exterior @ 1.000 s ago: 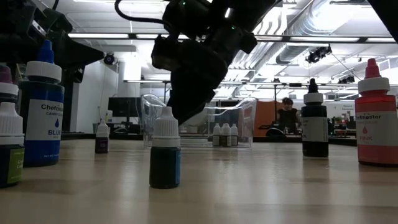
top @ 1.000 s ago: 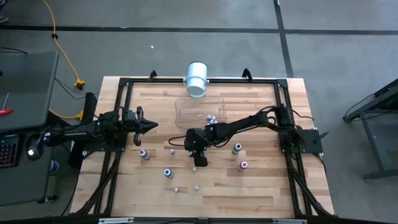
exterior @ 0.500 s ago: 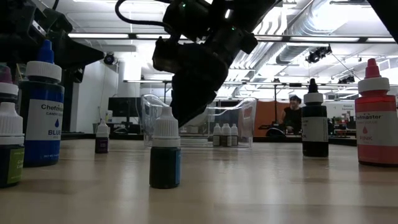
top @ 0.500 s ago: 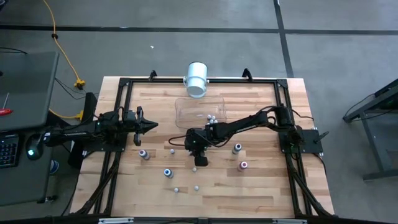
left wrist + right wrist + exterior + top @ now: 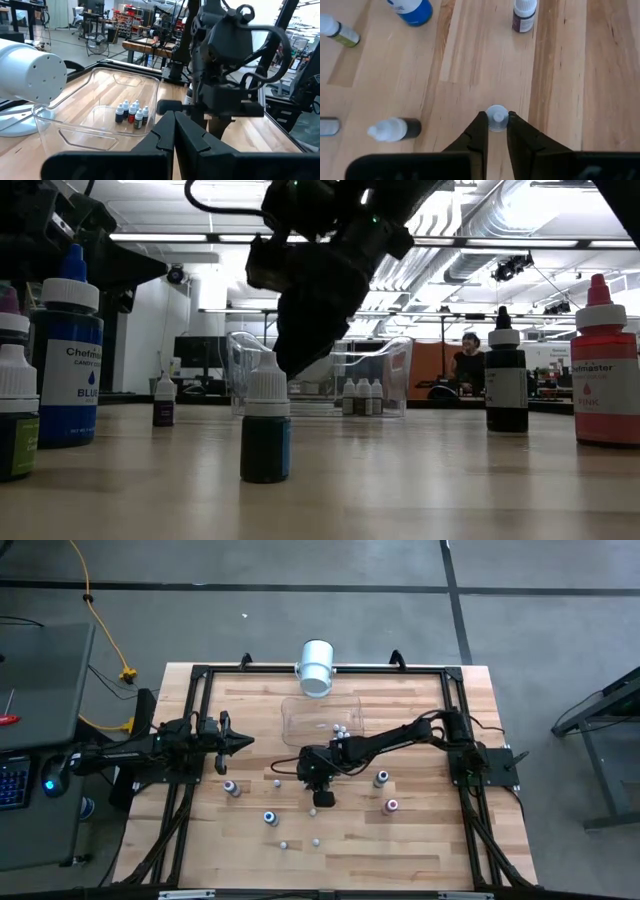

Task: Pick & Place food coloring
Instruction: Put the small orange food coloring bottle into the transparent bin

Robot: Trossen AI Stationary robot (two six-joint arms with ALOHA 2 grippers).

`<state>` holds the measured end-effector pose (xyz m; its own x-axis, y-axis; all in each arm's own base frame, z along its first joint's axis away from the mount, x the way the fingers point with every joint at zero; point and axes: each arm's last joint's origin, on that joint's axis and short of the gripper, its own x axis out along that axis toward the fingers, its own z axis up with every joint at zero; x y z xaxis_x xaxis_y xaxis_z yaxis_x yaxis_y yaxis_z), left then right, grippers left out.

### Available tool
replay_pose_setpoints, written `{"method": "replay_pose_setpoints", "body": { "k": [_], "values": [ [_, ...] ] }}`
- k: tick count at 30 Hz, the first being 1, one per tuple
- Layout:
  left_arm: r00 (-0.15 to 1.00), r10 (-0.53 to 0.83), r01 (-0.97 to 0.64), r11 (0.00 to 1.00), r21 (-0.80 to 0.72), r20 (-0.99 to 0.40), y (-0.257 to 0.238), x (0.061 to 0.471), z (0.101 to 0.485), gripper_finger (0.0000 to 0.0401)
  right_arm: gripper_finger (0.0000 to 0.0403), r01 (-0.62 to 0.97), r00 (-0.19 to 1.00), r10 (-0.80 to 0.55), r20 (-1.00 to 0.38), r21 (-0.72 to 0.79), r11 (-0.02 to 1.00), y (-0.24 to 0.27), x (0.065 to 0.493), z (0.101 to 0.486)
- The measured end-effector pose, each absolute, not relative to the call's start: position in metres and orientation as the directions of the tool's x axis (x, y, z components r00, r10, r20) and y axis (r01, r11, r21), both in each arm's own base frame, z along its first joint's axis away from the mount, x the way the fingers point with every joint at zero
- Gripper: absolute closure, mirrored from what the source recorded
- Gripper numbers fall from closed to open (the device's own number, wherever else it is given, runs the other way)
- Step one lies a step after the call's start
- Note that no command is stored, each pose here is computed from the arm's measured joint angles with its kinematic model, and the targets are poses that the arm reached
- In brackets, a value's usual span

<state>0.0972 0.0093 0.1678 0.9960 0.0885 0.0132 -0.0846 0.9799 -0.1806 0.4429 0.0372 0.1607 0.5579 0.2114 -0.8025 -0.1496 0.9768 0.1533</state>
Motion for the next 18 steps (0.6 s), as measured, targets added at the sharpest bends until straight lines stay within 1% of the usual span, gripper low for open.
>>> {"method": "replay_pose_setpoints", "body": {
  "k": [5,12,14,18],
  "values": [
    [0.996,0.089,-0.085,0.98,-0.181,0.013,0.009,0.097,0.168,0.04,0.0363,-0.162,0.553,0.189,-0.811,0.118,0.98,0.038,0.447,0.188],
    [0.996,0.089,-0.085,0.98,-0.18,0.013,0.009,0.097,0.168,0.04,0.0363,-0.124,0.529,0.037,-0.848,-0.035,0.992,0.031,0.451,0.23],
    [0.996,0.089,-0.085,0.98,-0.18,0.013,0.009,0.097,0.168,0.04,0.0363,-0.111,0.542,0.007,-0.84,-0.062,0.992,0.025,0.453,0.24],
    [0.996,0.089,-0.085,0.98,-0.181,0.013,0.009,0.097,0.168,0.04,0.0363,-0.065,0.597,-0.009,-0.802,-0.059,0.996,0.014,0.459,0.261]
  ]
}}
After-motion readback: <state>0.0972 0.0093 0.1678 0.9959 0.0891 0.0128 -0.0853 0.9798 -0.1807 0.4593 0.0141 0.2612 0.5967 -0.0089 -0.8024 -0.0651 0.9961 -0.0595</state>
